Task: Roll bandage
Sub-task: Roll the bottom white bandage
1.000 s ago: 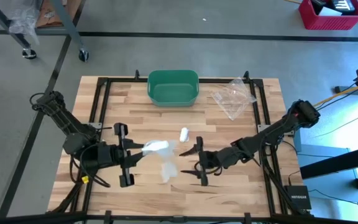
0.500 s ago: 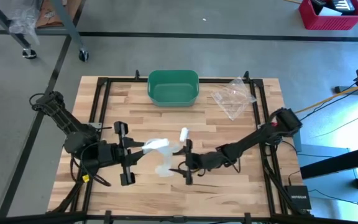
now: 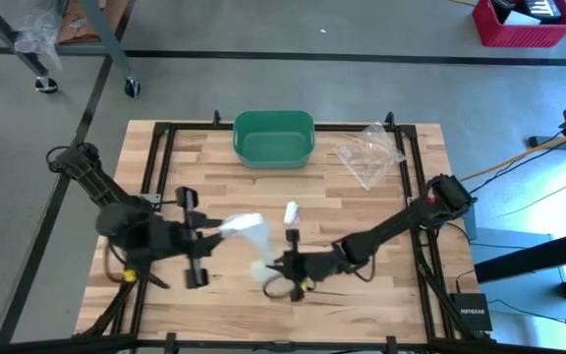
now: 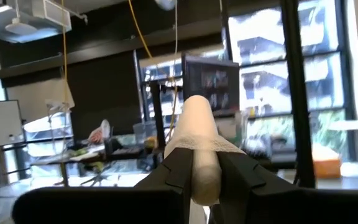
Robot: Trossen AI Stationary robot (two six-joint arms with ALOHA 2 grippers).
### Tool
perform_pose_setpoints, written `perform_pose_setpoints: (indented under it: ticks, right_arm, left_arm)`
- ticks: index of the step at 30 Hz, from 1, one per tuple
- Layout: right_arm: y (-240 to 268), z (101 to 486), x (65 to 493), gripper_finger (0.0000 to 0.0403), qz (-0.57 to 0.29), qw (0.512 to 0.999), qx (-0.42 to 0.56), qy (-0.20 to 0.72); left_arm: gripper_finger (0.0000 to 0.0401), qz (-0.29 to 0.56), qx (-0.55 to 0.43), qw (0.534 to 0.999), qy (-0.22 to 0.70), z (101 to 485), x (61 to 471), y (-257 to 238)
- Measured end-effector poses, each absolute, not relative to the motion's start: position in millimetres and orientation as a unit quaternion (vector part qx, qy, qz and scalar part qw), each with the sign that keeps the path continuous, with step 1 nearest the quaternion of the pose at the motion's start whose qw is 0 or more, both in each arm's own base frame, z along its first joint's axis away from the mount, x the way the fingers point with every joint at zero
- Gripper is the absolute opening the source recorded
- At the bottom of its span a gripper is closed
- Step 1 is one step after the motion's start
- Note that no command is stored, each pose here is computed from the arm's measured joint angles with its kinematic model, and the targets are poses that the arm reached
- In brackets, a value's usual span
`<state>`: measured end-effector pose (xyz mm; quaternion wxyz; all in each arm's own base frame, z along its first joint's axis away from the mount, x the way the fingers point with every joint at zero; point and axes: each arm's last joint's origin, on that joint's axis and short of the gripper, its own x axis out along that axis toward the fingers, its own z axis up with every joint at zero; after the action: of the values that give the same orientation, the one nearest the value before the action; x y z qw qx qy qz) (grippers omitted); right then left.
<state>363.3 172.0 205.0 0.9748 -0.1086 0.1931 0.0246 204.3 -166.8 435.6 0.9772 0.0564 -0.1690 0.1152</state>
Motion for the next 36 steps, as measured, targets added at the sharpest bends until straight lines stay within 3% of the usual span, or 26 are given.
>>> perform_pose_setpoints:
  ticks: [12, 17, 22, 26, 29, 32, 36]
  right_arm:
    - [182.6, 200.6, 343.6, 0.0012, 0.002, 0.960, -0.111, 0.256]
    - [183.8, 218.3, 346.3, 0.0082, -0.004, 0.961, -0.087, 0.264]
    - [178.7, 262.6, 334.2, 0.0189, 0.011, 0.935, -0.102, 0.339]
    - [171.4, 302.1, 315.9, 0.0250, 0.037, 0.919, -0.081, 0.383]
    - [172.1, 317.4, 305.1, 0.0275, 0.040, 0.931, -0.088, 0.351]
    - [169.6, 322.6, 302.9, 0.0281, 0.030, 0.947, -0.113, 0.299]
    - [164.6, 304.9, 309.6, 0.0275, 0.023, 0.965, -0.133, 0.224]
  left_arm:
    - [0.0045, 0.086, 0.019, 0.974, -0.207, 464.9, 158.3, -149.3]
    - [0.0045, 0.080, 0.036, 0.977, -0.193, 461.3, 160.1, -151.9]
    - [0.0045, 0.064, 0.035, 0.983, -0.170, 455.2, 162.0, -156.4]
    - [0.0045, 0.012, 0.031, 0.986, -0.161, 449.2, 164.2, -162.1]
    - [0.0045, -0.042, 0.040, 0.984, -0.169, 447.1, 165.1, -166.5]
    - [0.0045, -0.038, 0.046, 0.982, -0.177, 448.3, 167.0, -164.2]
    - [0.0045, -0.044, 0.046, 0.980, -0.186, 447.2, 176.5, -160.9]
